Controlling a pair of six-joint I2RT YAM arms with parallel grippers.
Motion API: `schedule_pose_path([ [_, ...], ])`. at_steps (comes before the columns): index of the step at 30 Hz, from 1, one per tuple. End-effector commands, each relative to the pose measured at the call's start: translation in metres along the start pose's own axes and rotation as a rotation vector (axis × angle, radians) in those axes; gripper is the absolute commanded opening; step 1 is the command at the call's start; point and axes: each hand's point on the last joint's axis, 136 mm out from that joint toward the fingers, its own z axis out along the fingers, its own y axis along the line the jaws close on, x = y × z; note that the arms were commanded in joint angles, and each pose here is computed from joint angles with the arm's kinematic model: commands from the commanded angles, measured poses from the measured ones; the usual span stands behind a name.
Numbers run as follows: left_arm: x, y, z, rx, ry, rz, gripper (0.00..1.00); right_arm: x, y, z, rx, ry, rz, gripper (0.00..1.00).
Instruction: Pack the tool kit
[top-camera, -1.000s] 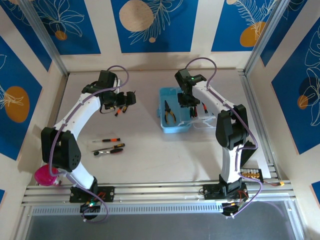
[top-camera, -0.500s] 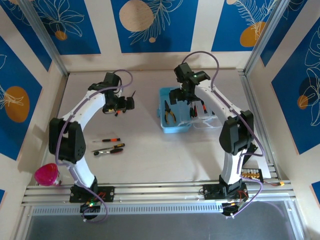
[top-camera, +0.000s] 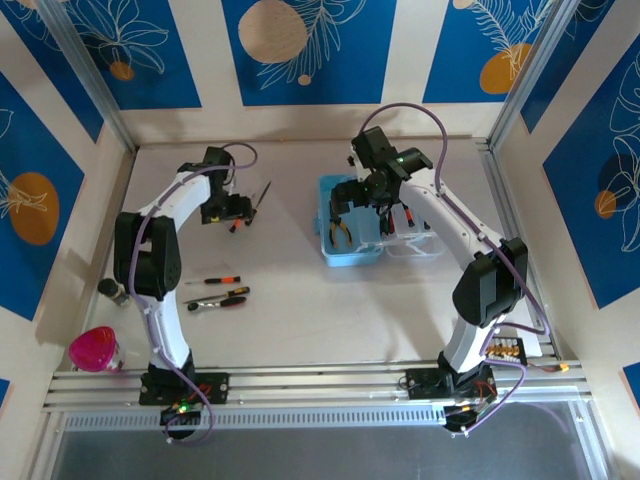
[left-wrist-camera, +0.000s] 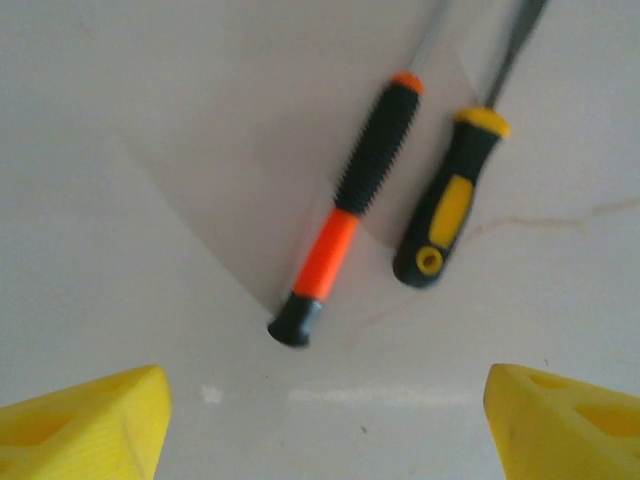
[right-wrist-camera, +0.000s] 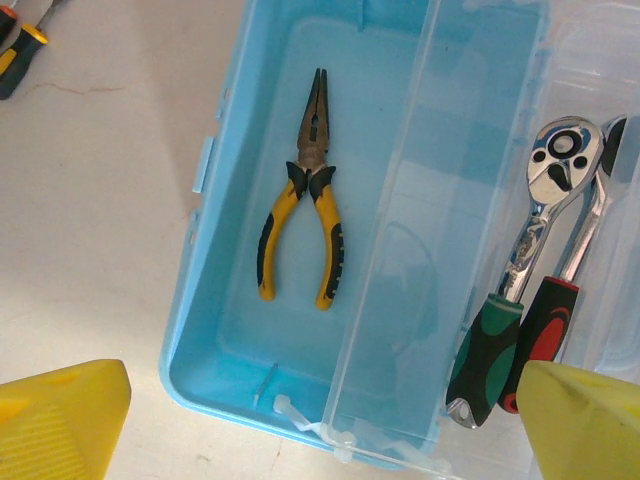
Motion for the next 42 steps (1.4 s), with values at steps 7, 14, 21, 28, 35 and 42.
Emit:
schedule_pose_path([
  [7, -0.019, -0.004, 0.027, 0.043, 0.003, 0.037, 0.66, 0.005, 0.005, 0.001, -0.04, 0.015, -0.006, 0.99],
  [14, -0.022, -0.002, 0.044, 0.031, 0.027, 0.039, 0.62, 0.008, 0.002, 0.001, -0.03, 0.023, -0.003, 0.99],
  [21, -0.019, 0.008, 0.062, -0.027, 0.079, 0.05, 0.55, 0.01, 0.001, 0.0, -0.029, 0.024, -0.001, 0.99],
  [28, -0.013, 0.009, 0.071, -0.028, 0.109, 0.049, 0.45, 0.011, -0.001, -0.001, -0.028, 0.023, 0.002, 0.99],
  [35, -0.007, 0.009, 0.072, -0.02, 0.127, 0.045, 0.25, 0.012, -0.001, 0.0, -0.028, 0.026, 0.004, 0.99],
  [42, -0.002, 0.006, 0.067, 0.001, 0.132, 0.037, 0.06, 0.012, -0.002, -0.001, -0.031, 0.026, 0.005, 0.99],
])
